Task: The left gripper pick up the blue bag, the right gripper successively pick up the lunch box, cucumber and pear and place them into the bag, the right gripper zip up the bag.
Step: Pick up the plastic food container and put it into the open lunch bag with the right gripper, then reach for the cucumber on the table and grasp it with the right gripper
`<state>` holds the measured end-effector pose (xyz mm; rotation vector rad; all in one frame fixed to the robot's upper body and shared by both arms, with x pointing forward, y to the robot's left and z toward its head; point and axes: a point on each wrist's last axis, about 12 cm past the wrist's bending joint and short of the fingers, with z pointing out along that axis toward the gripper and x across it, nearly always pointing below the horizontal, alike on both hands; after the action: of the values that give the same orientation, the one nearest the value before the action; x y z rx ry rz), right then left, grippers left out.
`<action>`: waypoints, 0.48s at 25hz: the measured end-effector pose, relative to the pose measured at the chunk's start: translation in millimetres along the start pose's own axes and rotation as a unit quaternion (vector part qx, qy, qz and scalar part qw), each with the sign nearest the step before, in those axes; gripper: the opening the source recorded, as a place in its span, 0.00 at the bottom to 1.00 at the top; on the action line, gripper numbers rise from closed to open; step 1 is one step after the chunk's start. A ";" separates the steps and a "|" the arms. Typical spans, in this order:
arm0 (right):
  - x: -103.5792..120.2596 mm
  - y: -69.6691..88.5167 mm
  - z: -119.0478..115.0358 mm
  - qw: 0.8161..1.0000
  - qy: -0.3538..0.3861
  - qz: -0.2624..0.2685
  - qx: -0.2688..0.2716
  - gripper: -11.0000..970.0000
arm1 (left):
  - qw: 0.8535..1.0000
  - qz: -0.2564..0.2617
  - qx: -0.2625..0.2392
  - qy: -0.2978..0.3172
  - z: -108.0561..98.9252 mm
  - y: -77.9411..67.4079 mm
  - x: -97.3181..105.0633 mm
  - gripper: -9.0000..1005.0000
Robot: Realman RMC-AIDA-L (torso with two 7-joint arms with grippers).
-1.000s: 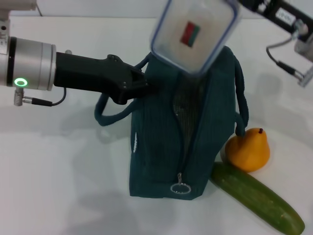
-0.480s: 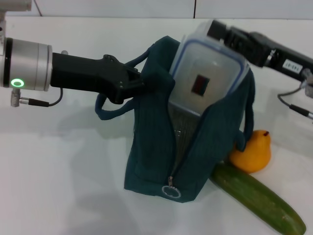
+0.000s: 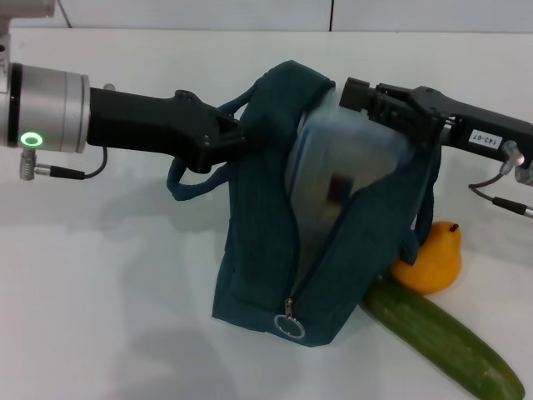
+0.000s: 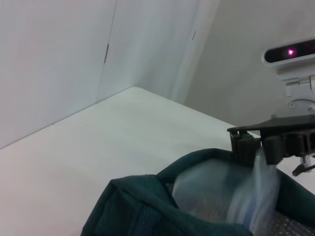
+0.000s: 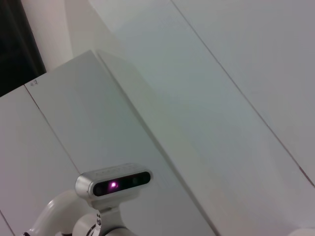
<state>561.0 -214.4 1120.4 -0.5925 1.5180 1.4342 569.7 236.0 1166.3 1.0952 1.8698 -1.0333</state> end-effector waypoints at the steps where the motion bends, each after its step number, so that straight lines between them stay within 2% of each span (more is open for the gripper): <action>1: 0.2 0.3 -0.4 1.000 0.000 0.000 -0.001 0.15 | 1.000 0.000 0.000 0.000 0.2 0.0 0.0 0.05; 6: -0.3 2.3 -0.9 1.000 -0.001 -0.005 -0.007 0.16 | 1.000 0.000 0.000 -0.001 1.3 -0.3 -0.1 0.05; 9: -5.7 5.2 -6.5 1.000 0.000 -0.021 -0.015 0.28 | 1.000 -0.002 0.000 -0.002 1.6 -0.4 0.2 0.05; 11: -12.0 11.0 -18.6 0.999 0.002 -0.042 -0.024 0.35 | 1.000 -0.003 0.000 -0.002 1.5 -0.4 0.3 0.05; 12: -15.0 15.9 -28.2 0.998 0.004 -0.055 -0.028 0.43 | 1.000 -0.004 0.000 -0.002 1.4 -0.4 0.5 0.05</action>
<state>546.0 -241.7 1137.9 -0.7047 1.4327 1.3944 569.4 234.7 1165.4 1.0865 1.8726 -1.0384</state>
